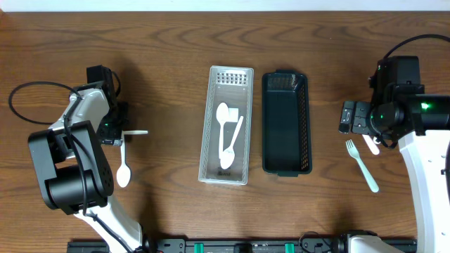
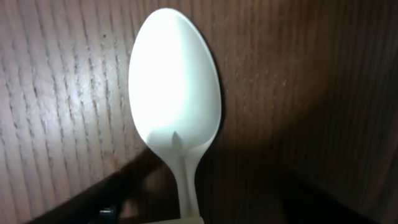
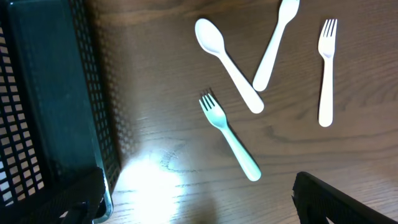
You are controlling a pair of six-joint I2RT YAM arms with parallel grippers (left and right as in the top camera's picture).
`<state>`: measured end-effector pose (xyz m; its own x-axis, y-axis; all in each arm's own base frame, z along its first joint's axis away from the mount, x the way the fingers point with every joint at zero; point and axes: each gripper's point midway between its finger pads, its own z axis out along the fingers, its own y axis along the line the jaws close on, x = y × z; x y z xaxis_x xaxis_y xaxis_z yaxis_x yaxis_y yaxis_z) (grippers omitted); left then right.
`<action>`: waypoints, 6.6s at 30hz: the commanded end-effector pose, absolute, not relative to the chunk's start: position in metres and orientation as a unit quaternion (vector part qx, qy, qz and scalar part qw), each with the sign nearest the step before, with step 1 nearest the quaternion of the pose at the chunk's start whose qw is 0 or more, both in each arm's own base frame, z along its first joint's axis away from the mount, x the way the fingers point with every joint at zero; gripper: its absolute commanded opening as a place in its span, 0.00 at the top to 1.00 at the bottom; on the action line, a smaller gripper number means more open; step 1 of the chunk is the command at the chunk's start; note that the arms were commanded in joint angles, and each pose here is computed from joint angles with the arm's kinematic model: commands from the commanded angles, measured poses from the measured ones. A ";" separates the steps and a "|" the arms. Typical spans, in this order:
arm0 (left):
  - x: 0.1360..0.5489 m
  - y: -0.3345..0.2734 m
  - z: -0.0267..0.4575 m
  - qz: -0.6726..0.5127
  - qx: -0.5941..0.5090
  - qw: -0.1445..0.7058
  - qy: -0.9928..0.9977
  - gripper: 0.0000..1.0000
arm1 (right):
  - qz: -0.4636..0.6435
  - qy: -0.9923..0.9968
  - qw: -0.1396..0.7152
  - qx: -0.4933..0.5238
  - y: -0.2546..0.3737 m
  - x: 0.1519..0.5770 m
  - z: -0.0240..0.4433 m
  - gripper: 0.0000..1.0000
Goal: Pack container
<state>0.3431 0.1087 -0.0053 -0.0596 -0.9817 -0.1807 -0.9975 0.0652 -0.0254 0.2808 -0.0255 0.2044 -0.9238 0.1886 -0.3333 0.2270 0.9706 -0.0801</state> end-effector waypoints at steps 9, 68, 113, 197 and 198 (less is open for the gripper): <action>0.306 0.101 -0.023 0.090 -0.678 0.011 0.730 0.55 | -0.060 0.978 0.169 0.108 -0.028 0.281 0.209 0.01; 0.279 -0.222 0.126 -0.052 -0.004 0.186 0.981 0.94 | -0.047 0.978 0.172 0.106 -0.024 0.283 0.209 0.01; 0.221 0.058 0.125 0.076 -0.621 0.136 0.768 0.35 | -0.050 0.985 0.134 0.095 -0.023 0.266 0.203 0.01; 0.239 0.051 -0.020 -0.021 0.002 -0.046 0.999 0.40 | 0.012 0.989 0.113 0.091 -0.001 0.258 0.200 0.01; 0.238 0.051 -0.020 -0.021 0.002 -0.048 0.999 0.41 | 0.012 0.989 0.113 0.090 -0.001 0.258 0.200 0.01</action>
